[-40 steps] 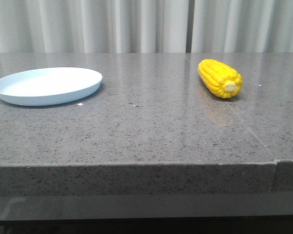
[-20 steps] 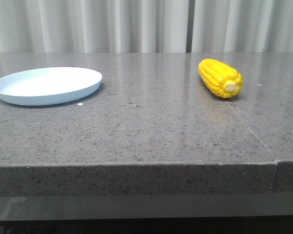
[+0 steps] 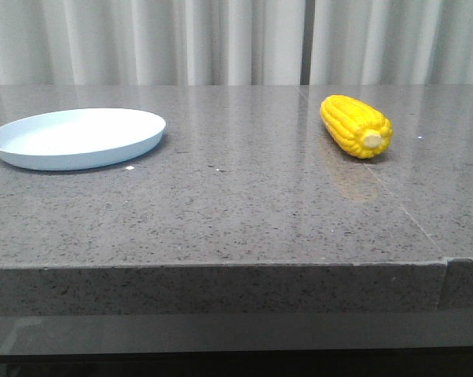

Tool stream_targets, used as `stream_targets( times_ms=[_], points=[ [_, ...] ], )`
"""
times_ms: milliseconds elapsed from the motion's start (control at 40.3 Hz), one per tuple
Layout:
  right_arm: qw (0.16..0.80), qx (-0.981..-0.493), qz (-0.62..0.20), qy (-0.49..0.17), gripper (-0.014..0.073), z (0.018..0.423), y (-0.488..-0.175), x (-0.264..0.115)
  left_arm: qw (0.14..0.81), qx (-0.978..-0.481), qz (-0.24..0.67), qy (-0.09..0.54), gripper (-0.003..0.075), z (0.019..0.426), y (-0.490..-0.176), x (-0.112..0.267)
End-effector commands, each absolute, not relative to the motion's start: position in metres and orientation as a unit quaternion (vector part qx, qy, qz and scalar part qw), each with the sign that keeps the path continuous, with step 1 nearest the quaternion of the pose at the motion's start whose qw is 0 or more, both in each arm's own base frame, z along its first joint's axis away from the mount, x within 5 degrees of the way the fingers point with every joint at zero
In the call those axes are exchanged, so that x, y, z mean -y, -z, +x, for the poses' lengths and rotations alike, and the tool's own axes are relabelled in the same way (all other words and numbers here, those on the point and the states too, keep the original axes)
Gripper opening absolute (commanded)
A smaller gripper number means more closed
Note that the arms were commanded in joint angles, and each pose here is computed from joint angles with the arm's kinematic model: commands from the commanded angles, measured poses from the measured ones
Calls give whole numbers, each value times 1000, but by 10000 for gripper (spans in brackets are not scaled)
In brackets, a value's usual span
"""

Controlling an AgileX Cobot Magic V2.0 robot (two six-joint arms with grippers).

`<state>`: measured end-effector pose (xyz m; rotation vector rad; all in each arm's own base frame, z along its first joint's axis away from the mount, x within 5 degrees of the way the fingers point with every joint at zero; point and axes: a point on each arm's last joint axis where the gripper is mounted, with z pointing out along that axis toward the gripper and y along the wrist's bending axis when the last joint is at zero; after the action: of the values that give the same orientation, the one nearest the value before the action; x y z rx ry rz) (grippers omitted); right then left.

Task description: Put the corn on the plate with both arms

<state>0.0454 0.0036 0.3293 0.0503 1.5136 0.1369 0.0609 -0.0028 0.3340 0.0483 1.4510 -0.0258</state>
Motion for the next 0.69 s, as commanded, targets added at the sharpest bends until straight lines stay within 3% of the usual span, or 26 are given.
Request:
stream_targets(
  times_ms=[0,174,322,397,496,670],
  points=[
    [726,-684,22,-58,-121,57,-361,-4,748,-664,19,15,-20,74,-357,4],
    [688,-723,22,-57,-121,79,-372,-5,727,-686,20,15,-20,92,-359,5],
    [685,-726,22,-57,-118,83,-372,-5,729,-685,20,15,-18,92,-360,5],
    [684,-726,22,-57,-74,83,-372,-5,729,-685,20,15,13,92,-360,5],
    [682,-729,22,-56,101,82,-371,-5,729,-685,20,15,174,92,-360,5],
    [681,-730,22,-56,517,82,-371,-5,729,-685,20,15,621,92,-360,5]
  ],
)
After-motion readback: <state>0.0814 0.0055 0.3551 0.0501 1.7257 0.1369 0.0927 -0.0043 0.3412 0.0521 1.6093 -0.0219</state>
